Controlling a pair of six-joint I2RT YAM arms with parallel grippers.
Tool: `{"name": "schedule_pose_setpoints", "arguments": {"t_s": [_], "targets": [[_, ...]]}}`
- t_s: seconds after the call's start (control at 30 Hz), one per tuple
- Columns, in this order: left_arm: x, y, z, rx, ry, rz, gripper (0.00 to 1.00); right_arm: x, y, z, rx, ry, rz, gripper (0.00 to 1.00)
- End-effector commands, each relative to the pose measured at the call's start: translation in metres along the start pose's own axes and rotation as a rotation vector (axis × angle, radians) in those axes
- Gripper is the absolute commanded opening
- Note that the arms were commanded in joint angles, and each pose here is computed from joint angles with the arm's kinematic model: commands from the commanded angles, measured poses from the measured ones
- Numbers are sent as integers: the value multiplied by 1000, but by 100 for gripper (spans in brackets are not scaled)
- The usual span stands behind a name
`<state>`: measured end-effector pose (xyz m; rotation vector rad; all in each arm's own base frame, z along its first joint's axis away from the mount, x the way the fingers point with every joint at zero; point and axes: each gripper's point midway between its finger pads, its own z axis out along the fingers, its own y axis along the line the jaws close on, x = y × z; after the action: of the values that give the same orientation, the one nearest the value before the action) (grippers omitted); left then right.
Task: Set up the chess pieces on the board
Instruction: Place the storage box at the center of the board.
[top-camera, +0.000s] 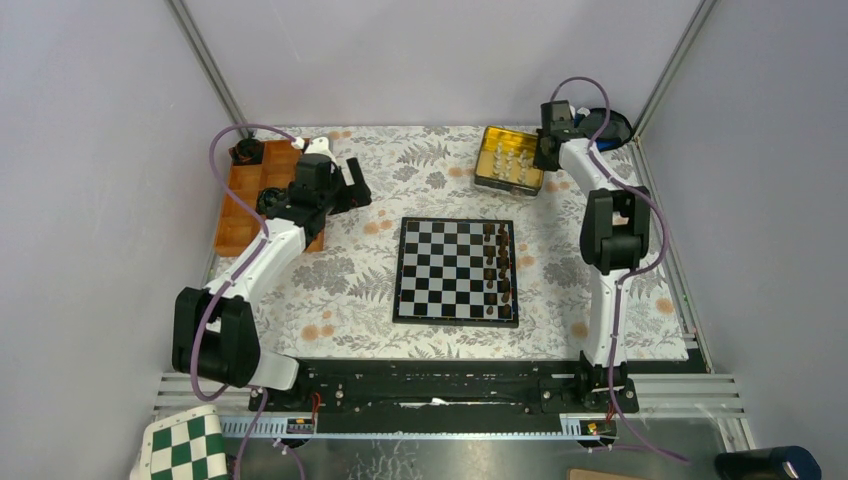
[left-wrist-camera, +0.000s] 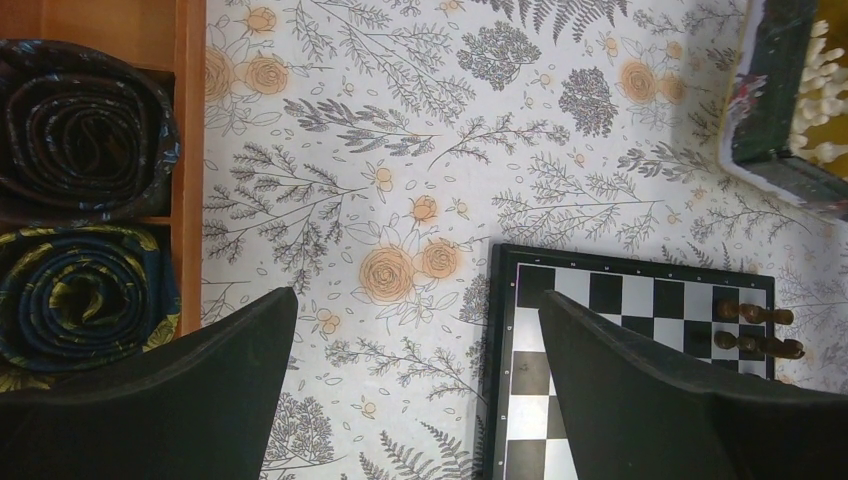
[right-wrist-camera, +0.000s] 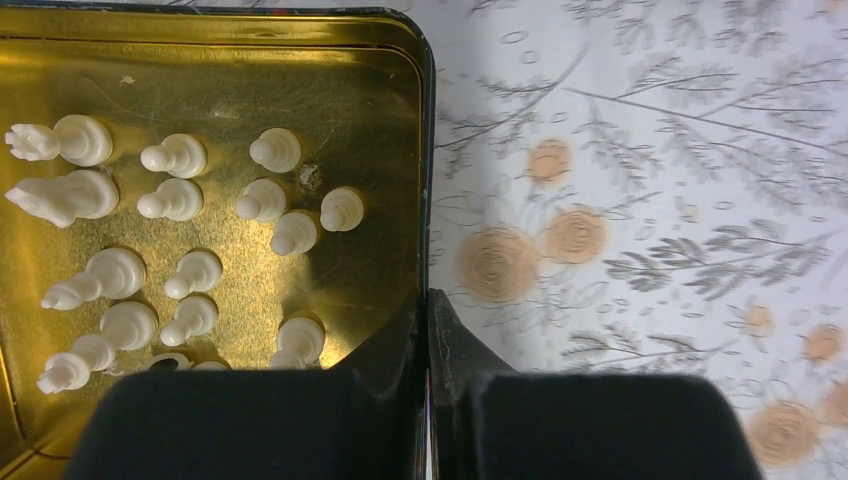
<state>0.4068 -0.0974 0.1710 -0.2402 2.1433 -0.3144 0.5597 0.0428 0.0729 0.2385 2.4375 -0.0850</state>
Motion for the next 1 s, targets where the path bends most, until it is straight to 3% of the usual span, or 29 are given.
{"name": "schedule_pose_setpoints", "arguments": {"t_s": [0.0, 0.97], "targets": [[-22, -14, 1, 49, -60, 9, 99, -50, -26, -50, 49, -140, 18, 0], [-7, -26, 2, 131, -25, -19, 99, 41, -144, -87, 310, 1, 128, 0]]}}
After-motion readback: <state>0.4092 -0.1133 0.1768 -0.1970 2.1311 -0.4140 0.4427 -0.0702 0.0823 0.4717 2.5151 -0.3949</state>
